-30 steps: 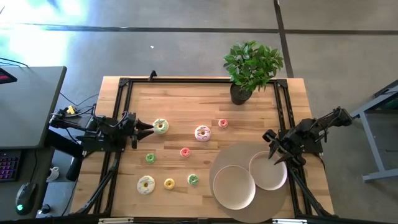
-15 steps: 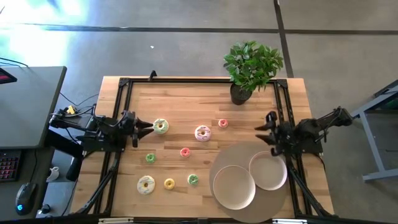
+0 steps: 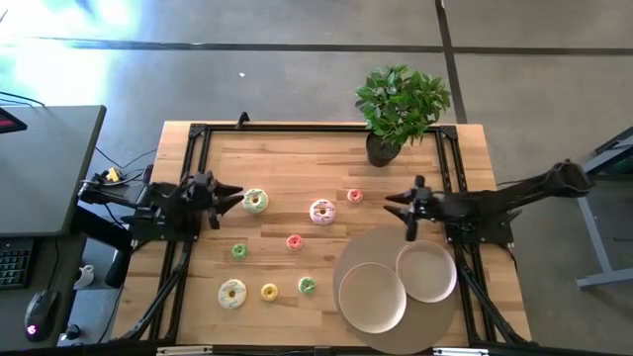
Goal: Pick & Place donuts
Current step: Put the top small pink donut into the right white plate
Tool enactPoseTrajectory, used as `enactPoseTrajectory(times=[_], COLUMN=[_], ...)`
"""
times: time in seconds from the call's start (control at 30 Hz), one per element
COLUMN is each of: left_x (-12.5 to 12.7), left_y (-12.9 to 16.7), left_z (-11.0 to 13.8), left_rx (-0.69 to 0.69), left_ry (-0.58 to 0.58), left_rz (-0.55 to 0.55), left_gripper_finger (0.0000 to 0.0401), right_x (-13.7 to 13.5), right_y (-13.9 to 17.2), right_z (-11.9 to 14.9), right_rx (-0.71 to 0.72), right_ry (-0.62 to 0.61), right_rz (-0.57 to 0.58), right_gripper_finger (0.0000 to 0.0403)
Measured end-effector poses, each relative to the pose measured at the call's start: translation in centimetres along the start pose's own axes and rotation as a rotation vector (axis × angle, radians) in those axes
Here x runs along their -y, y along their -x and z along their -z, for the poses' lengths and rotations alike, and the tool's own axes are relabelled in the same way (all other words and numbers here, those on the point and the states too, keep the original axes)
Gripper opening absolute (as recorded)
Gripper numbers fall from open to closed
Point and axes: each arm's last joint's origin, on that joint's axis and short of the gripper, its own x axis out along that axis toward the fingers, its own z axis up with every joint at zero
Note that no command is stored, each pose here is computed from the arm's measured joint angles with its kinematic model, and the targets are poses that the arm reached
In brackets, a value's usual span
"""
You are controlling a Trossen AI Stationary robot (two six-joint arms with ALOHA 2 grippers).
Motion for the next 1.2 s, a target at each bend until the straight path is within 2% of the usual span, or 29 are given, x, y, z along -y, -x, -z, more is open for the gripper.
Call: enactPoseTrajectory(times=[0.13, 0.27, 0.43, 0.73, 0.87, 1.03, 1.2], left_x=[0.2, 0.3, 0.3, 0.2, 0.2, 0.1, 0.0], left_y=[-0.1, -0.2, -0.3, -0.3, -0.3, -0.3, -0.3], left_z=[-0.4, -0.8, -0.8, -0.7, -0.5, -0.2, -0.1], left_rx=[0.039, 0.078, 0.086, 0.074, 0.055, 0.031, 0.02], left_ry=[-0.019, -0.003, -0.004, -0.011, -0.016, -0.031, -0.038], left_rz=[0.014, -0.011, -0.041, -0.044, -0.05, -0.058, -0.062], left_gripper_finger=[0.0142, 0.0142, 0.0142, 0.0142, 0.0142, 0.0142, 0.0142], right_x=[0.1, 0.9, 1.9, 3.2, 3.8, 4.2, 3.6], right_y=[-3.1, -6.4, -10.3, -15.6, -16.6, -16.4, -14.9], right_z=[0.2, 0.8, 1.7, 3.5, 4.0, 3.4, 1.0], right_rx=[-0.158, -0.297, -0.438, -0.573, -0.614, -0.614, -0.577], right_ry=[0.037, 0.018, 0.033, 0.029, -0.02, -0.038, -0.053], right_rz=[0.069, 0.141, 0.176, 0.217, 0.263, 0.265, 0.218], right_gripper_finger=[0.0131, 0.0131, 0.0131, 0.013, 0.0105, 0.002, 0.0027])
